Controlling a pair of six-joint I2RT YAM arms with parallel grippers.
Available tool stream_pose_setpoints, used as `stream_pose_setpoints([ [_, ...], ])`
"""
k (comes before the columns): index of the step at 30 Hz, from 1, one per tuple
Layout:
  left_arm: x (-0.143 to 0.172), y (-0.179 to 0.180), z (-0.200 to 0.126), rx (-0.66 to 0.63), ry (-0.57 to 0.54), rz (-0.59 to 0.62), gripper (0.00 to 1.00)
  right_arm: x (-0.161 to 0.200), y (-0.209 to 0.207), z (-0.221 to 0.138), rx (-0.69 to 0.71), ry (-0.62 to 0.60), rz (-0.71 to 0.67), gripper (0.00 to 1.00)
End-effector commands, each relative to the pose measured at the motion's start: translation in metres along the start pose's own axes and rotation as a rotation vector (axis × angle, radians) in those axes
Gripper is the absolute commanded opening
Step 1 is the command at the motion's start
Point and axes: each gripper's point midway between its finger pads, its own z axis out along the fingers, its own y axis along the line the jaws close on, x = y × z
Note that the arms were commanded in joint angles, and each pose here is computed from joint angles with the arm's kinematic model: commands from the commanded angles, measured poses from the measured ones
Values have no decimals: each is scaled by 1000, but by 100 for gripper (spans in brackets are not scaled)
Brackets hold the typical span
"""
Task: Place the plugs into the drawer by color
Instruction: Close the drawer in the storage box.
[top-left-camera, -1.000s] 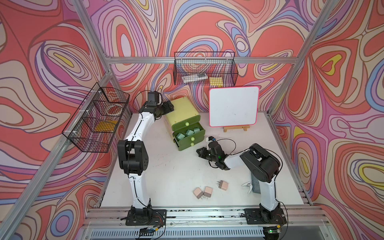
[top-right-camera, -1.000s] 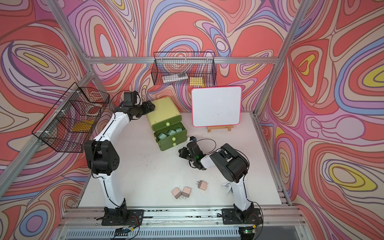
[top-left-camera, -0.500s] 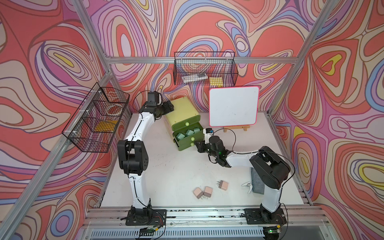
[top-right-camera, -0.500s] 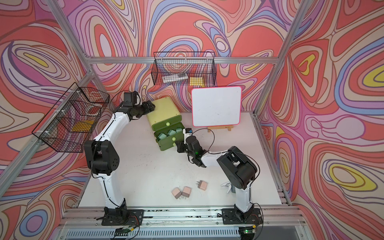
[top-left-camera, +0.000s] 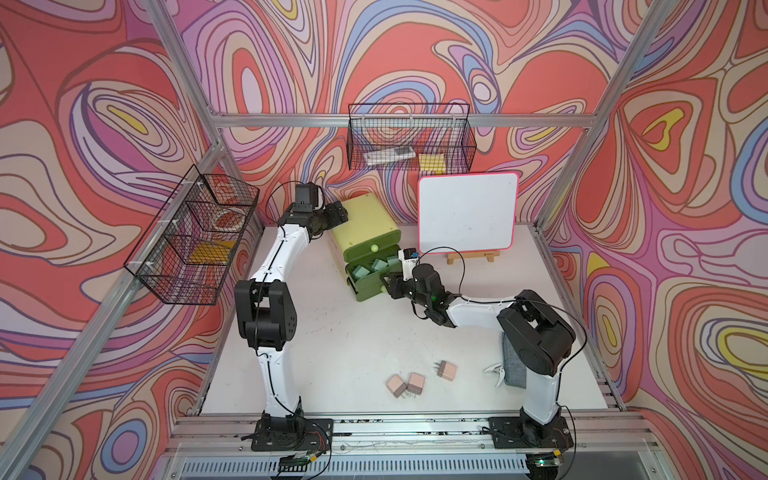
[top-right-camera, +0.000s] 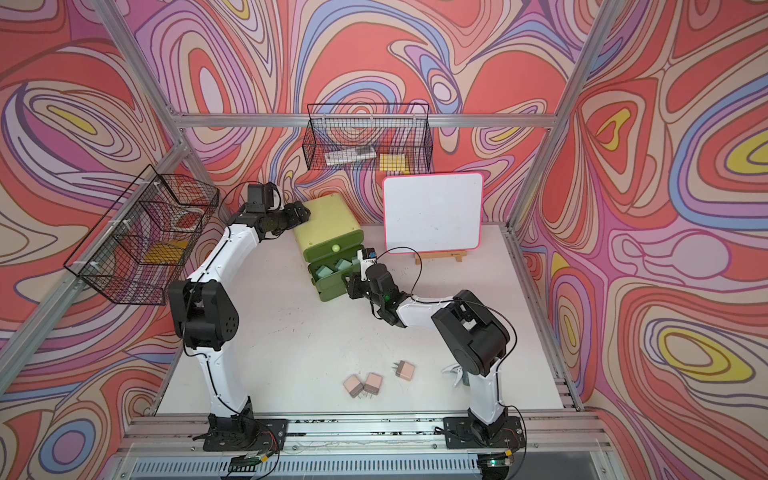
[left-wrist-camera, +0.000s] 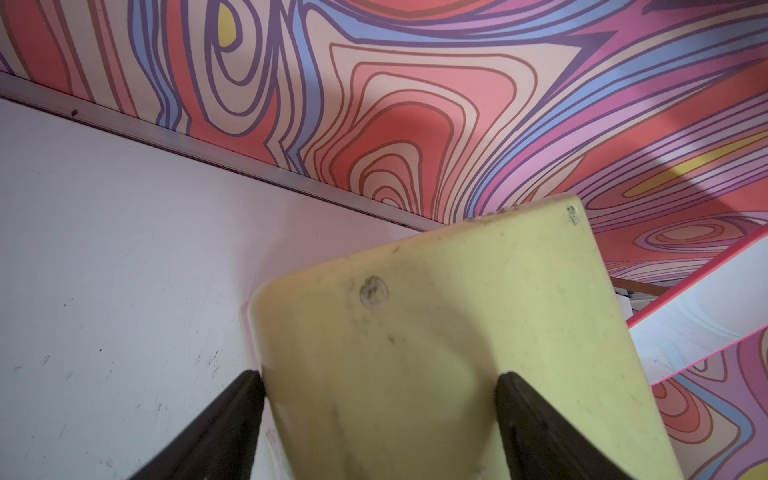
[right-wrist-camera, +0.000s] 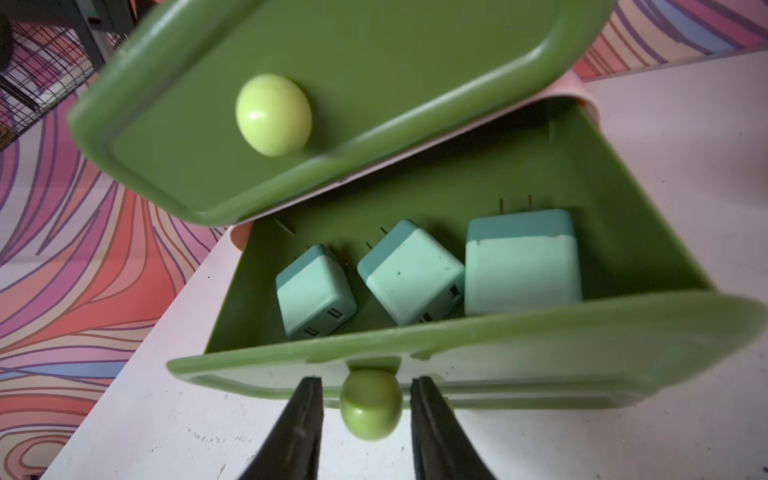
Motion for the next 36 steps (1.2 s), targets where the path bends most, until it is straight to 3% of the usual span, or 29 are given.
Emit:
stream_pose_setpoints([
  [1, 80, 59, 18, -182, 273, -39, 86, 15, -4, 8, 4, 35, 13, 40],
  [6, 80, 59, 17, -183, 272, -40, 86, 17, -5, 8, 2, 32, 17, 41],
  [22, 82, 60, 16, -185, 273, -41, 86, -5, 5, 7, -12, -12, -8, 20],
  [36, 83, 59, 16, -183, 276, -42, 86, -21, 12, 9, -10, -31, -10, 17],
])
